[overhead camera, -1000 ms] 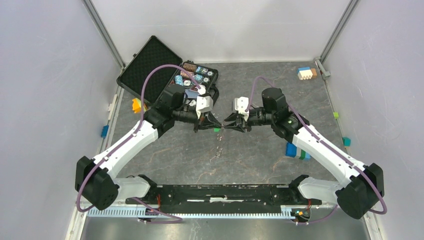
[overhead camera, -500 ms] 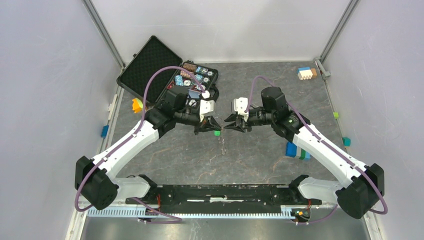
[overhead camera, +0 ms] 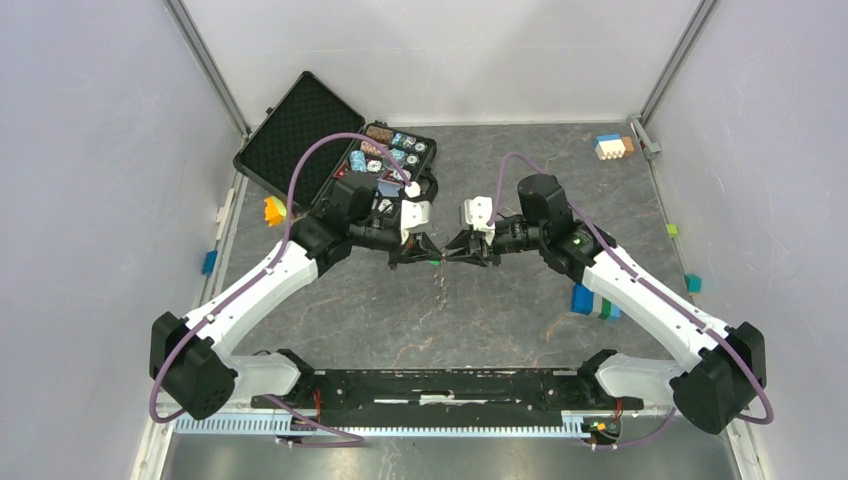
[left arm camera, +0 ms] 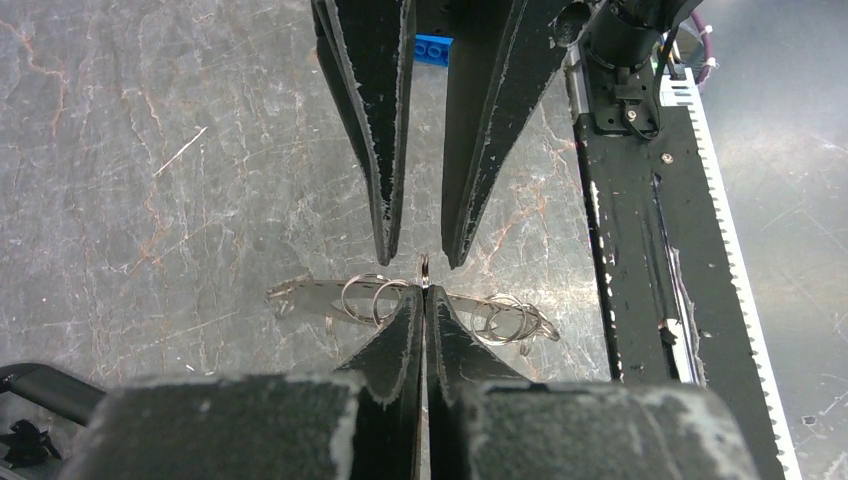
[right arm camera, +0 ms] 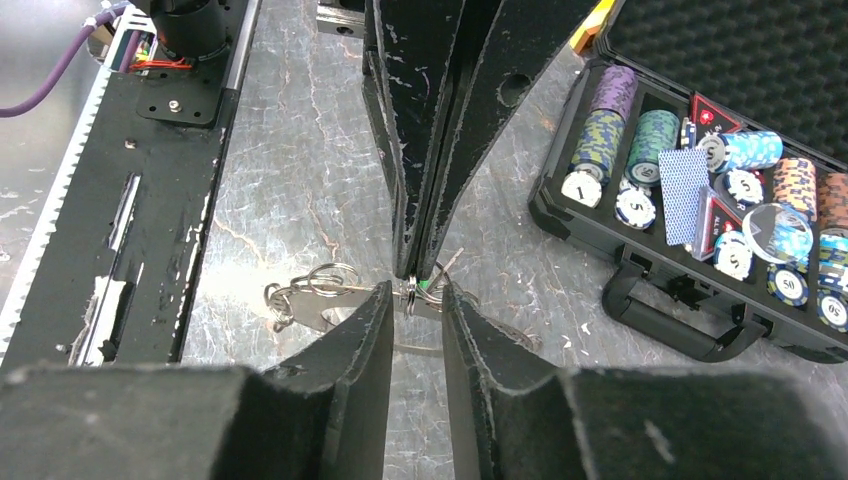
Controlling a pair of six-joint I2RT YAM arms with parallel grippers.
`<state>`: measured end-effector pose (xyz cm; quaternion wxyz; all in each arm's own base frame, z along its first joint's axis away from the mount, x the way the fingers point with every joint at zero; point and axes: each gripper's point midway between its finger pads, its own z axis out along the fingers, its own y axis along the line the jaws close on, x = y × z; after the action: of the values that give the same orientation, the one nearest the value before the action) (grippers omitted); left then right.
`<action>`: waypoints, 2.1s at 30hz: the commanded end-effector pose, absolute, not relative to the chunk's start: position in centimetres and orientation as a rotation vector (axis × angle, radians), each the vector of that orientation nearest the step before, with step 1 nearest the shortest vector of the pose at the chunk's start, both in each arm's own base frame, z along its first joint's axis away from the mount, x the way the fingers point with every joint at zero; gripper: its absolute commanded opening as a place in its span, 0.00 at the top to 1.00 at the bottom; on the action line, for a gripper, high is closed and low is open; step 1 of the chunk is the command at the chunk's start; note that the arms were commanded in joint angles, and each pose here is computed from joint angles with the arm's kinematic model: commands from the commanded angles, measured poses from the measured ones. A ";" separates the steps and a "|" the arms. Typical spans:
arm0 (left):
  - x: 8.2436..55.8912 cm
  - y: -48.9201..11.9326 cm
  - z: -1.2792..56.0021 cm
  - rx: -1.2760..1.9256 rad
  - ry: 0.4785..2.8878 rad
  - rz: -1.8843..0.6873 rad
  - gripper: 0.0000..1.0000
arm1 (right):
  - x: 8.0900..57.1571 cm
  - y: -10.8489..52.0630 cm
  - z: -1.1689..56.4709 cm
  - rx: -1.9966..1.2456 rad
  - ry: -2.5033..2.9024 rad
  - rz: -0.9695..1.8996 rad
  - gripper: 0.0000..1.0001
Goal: Put the keys on the keyring
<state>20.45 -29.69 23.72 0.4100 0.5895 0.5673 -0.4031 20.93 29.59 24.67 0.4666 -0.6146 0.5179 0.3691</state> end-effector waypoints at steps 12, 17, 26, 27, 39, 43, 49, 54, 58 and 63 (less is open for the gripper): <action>20.8 -30.2 26.5 1.494 1.315 -0.973 0.98 | 20.8 30.4 24.8 -1.512 1.249 0.937 0.77; 20.7 -30.3 26.5 1.497 1.314 -0.976 0.98 | 20.8 30.5 24.5 -1.515 1.259 0.941 0.76; 20.6 -30.2 26.3 1.499 1.316 -0.980 0.98 | 20.8 30.6 24.3 -1.519 1.261 0.942 0.87; 20.6 -30.3 26.3 1.499 1.316 -0.982 0.98 | 20.8 30.6 24.4 -1.518 1.258 0.941 0.92; 20.5 -30.6 26.2 1.475 1.300 -1.011 0.75 | 21.1 30.8 28.0 -1.446 1.185 0.932 1.00; 20.6 -30.6 25.5 1.481 1.269 -1.010 0.74 | 21.2 30.6 29.2 -1.417 1.176 0.946 1.00; 21.0 -30.4 25.0 1.459 1.250 -1.027 0.66 | 21.4 30.5 29.7 -1.401 1.171 0.956 1.00; 21.2 -29.9 24.7 1.456 1.236 -1.010 0.65 | 21.5 30.4 29.7 -1.396 1.174 0.950 1.00; 21.0 -29.6 24.2 1.487 1.215 -0.996 0.73 | 21.6 30.3 29.6 -1.394 1.178 0.950 1.00; 20.8 -29.3 23.4 1.541 1.205 -0.971 0.69 | 21.7 30.3 29.8 -1.389 1.177 0.950 1.00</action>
<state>21.23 -29.69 23.21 0.4521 0.5992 0.5205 -0.4069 21.63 30.00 25.58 0.4704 -0.5763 0.5374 0.3972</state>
